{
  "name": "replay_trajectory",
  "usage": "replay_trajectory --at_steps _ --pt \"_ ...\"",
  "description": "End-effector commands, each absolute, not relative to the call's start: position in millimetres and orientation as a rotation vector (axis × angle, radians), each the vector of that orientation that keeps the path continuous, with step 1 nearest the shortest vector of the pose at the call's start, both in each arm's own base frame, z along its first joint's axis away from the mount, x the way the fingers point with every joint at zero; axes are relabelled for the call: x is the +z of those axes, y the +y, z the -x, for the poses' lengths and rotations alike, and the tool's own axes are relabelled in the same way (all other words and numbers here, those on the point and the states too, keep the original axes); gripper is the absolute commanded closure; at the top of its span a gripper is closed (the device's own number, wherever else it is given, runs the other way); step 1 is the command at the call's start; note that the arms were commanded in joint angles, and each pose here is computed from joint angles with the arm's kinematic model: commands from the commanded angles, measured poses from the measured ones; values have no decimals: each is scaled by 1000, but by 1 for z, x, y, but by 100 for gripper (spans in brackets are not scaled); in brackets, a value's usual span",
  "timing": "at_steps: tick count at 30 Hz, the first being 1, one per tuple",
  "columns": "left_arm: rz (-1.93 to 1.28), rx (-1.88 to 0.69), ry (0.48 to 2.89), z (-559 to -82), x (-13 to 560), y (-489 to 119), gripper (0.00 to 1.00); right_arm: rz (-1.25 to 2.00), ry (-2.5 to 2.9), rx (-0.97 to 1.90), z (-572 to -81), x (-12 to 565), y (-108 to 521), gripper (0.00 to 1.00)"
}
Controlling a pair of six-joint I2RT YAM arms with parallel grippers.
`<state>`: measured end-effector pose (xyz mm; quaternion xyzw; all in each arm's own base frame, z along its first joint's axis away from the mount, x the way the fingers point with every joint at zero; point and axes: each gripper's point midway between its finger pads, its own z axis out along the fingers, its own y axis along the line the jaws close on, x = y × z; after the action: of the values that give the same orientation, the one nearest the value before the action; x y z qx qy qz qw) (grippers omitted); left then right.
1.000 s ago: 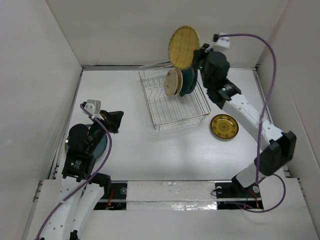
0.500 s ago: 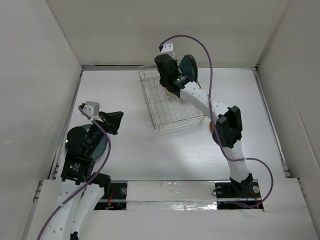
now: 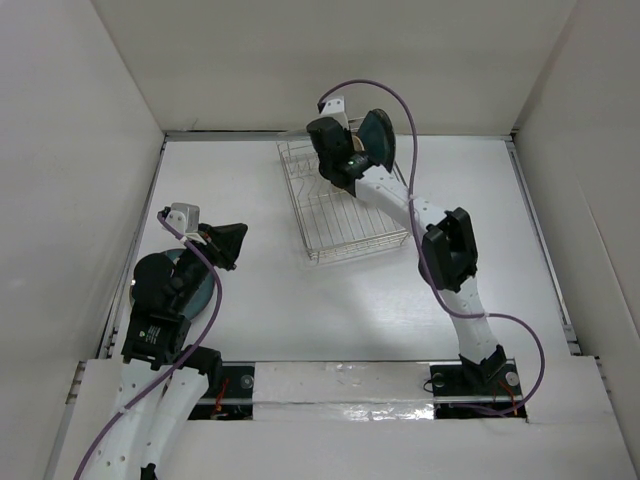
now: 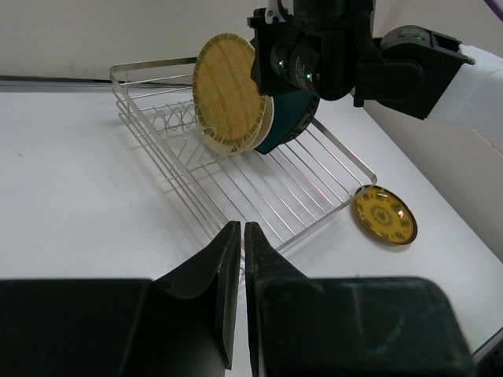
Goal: Load the plates into the dish rack
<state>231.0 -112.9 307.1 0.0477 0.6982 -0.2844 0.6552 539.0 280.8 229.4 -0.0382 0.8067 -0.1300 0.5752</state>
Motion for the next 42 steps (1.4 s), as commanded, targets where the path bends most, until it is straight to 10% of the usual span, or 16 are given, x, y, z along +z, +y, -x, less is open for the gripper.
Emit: replay_trajectory --at_steps 1,4,13,19,23,25,32,37,42 --pt "-133 -656 1533 -230 319 -116 95 61 1879 -239 -547 223 292 100" --pt "-131 -655 1537 -231 318 -116 95 60 1892 -227 -548 215 295 100" --pt "-127 -651 1540 -233 317 -115 95 32 1870 -132 -535 246 295 52" --pt "-126 -653 1545 -233 316 -116 95 -29 1794 79 -496 317 273 37" --pt "-124 -651 1530 -231 320 -115 95 -169 1705 215 -456 337 228 57" --pt "-127 -653 1525 -230 321 -115 96 -297 1678 273 -423 318 185 100" --pt "-134 -666 1494 -224 328 -115 95 -839 1731 206 -342 175 16 100" --pt "-143 -680 1486 -221 330 -116 95 -1030 1663 185 -297 132 -46 39" --pt "-143 -679 1478 -218 330 -116 95 -1096 1712 140 -279 107 -76 38"
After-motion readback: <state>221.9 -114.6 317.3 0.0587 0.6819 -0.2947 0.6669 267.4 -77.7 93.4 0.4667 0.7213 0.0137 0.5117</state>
